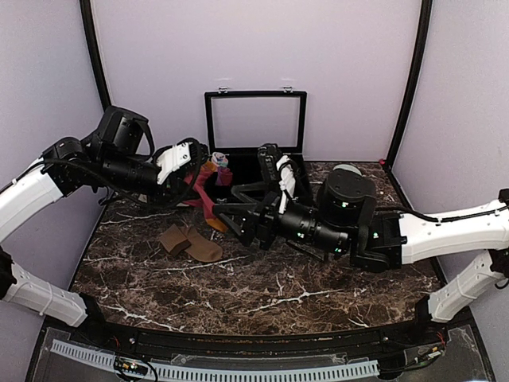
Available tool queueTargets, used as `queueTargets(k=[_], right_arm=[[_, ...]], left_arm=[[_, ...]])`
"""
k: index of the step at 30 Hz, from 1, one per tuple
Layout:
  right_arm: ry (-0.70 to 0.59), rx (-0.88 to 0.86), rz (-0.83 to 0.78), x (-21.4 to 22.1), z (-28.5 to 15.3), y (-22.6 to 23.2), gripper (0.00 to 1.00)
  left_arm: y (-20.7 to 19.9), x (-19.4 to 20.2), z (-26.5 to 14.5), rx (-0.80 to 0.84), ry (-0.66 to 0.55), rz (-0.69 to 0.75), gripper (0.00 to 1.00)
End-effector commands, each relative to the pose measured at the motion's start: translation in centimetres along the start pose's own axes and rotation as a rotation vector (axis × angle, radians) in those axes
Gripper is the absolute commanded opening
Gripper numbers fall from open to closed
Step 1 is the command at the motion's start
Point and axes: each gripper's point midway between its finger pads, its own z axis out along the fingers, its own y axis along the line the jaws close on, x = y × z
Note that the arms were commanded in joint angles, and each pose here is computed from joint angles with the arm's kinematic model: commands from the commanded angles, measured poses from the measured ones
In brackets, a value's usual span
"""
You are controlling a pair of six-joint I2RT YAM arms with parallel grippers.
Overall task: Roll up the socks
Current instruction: Roll the sock.
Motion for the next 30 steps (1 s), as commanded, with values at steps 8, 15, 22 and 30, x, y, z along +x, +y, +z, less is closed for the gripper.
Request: queueTargets(k=[8,15,22,30], right_arm=[[0.153,0.228,-0.21,4.3,2.3,-1.1,0.63],[0.034,0.27,-0.098,1.9,1.5,-4.8,0.46],[0.054,0.086,-0.068,2.5,1.6,-2.5,0.12],[0.067,0.051,-0.048,3.0,1.0,-2.2,0.03]], left_arm=[[-0.9,-1.5,-0.7,0.078,-0.048,-0.063,0.0],[-6.1,-2.5,-2.9,0.371,-0.113,-0.039,0.0],[-9.7,-2.8,-5.2,0.583,-0.161,-0.041,0.0],[-11.2,-3.1,-6.4,0.691,-0.184,-0.057,0.0]])
